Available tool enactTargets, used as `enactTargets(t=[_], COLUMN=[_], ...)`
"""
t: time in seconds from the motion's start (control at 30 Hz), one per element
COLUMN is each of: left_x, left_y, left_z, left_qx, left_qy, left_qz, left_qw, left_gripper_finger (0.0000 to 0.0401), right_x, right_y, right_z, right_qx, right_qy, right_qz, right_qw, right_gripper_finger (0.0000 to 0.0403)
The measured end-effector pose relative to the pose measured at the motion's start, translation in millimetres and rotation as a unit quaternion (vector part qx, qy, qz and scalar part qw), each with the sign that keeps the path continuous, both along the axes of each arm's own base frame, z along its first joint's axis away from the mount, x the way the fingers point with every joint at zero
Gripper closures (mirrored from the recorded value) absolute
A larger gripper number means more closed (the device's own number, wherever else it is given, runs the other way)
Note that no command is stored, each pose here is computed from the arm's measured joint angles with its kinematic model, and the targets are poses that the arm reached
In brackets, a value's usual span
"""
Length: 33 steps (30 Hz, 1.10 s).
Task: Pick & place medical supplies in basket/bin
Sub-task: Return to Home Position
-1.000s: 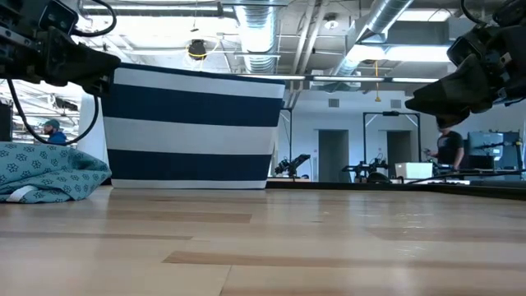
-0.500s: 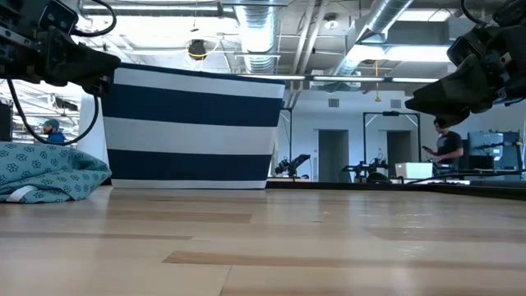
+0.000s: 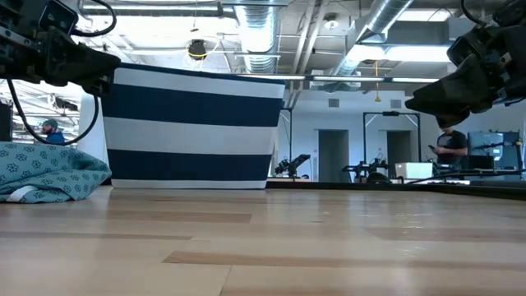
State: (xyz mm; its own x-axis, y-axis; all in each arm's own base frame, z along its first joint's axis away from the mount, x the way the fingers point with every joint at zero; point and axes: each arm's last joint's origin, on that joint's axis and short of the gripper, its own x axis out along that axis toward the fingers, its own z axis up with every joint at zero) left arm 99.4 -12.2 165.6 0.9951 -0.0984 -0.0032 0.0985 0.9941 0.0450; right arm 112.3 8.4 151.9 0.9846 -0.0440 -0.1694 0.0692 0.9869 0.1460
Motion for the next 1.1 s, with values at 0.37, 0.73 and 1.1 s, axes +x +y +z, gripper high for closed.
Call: enactTargets(t=[0.37,0.73,1.1], left_x=[0.0,0.0,0.0], left_y=[0.0,0.0,0.0], left_z=[0.1,0.1,0.0], left_qx=[-0.002,-0.006,0.000], left_qy=[0.000,0.000,0.000], left_qz=[0.000,0.000,0.000], left_qw=[1.000,1.000,1.000], left_gripper_finger=[0.0401,0.0401,0.0401], right_x=[0.0,0.0,0.0], right_y=[0.0,0.0,0.0], right_z=[0.0,0.0,0.0], right_qx=[0.000,0.000,0.000], right_qy=[0.000,0.000,0.000], right_qz=[0.000,0.000,0.000], right_qw=[1.000,1.000,1.000], right_gripper_finger=[0.0268,0.0269,0.0265])
